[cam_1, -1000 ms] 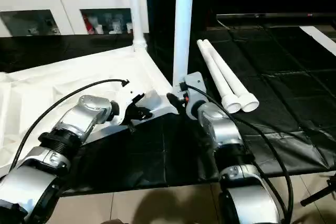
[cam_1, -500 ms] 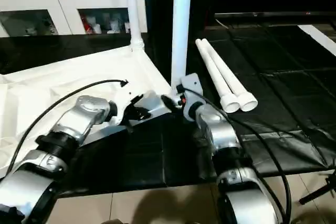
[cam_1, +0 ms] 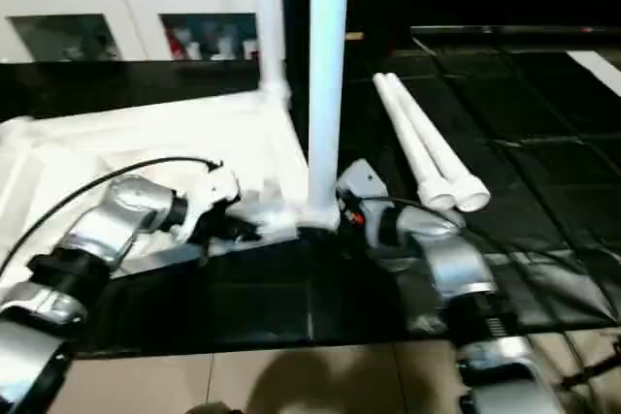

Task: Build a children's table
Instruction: Rotate leg to tighten

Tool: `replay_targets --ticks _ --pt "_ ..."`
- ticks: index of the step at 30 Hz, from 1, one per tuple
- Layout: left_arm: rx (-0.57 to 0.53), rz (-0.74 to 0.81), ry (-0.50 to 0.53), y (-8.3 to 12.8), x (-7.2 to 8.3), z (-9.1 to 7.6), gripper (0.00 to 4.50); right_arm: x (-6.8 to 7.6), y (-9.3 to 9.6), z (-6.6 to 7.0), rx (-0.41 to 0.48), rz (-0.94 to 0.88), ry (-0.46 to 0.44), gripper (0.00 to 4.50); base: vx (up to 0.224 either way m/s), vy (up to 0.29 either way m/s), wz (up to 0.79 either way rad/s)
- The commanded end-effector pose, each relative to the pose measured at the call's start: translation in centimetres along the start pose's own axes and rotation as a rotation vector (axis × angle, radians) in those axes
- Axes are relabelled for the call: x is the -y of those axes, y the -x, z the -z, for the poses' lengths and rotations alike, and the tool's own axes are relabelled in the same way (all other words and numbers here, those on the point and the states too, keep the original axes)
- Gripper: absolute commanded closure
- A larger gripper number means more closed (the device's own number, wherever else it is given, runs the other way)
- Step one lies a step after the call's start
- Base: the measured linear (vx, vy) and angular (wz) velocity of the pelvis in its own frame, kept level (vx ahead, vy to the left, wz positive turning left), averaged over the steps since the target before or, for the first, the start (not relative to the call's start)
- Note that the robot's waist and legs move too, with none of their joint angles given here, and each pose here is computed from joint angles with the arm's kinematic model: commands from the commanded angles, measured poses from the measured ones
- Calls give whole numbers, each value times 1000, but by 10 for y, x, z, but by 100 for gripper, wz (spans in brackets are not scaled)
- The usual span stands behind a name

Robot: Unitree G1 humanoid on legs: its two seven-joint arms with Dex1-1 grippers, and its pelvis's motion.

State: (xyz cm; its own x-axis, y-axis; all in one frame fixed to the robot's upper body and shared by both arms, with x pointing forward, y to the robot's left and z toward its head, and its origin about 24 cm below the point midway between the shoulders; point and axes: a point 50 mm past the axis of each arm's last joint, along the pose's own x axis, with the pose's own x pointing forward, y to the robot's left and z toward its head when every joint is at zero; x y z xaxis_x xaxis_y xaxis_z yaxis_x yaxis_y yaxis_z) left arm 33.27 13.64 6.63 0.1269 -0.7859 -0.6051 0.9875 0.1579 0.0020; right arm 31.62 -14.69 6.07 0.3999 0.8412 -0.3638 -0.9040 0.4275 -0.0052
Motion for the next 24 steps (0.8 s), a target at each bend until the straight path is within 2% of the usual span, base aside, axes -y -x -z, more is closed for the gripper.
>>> replay_targets --ticks 1,5,6,13,14,18,19,24 --pt "26 55 -111 3 1 -18 450 -4 3 -5 11 -75 17 2 0 0 0" --pt "-3 105 -134 6 3 -15 450 -3 11 -9 0 -127 37 2 0 0 0" --pt "-33 166 -155 9 7 -11 450 -2 16 -13 1 -168 54 2 0 0 0" --pt "-69 230 -185 11 12 -6 450 -5 14 -16 0 -272 43 2 0 0 0" --pt "-68 234 -187 11 12 -6 450 -6 14 -16 2 -283 42 28 0 0 0" --pt "-67 241 -190 11 13 -6 450 -7 14 -16 10 -308 23 49 0 0 0" --pt "-69 242 -192 12 13 -6 450 -8 14 -15 11 -318 16 75 0 0 0" --pt "-71 249 -194 12 13 -5 450 -10 13 -14 16 -347 -5 101 0 0 0"
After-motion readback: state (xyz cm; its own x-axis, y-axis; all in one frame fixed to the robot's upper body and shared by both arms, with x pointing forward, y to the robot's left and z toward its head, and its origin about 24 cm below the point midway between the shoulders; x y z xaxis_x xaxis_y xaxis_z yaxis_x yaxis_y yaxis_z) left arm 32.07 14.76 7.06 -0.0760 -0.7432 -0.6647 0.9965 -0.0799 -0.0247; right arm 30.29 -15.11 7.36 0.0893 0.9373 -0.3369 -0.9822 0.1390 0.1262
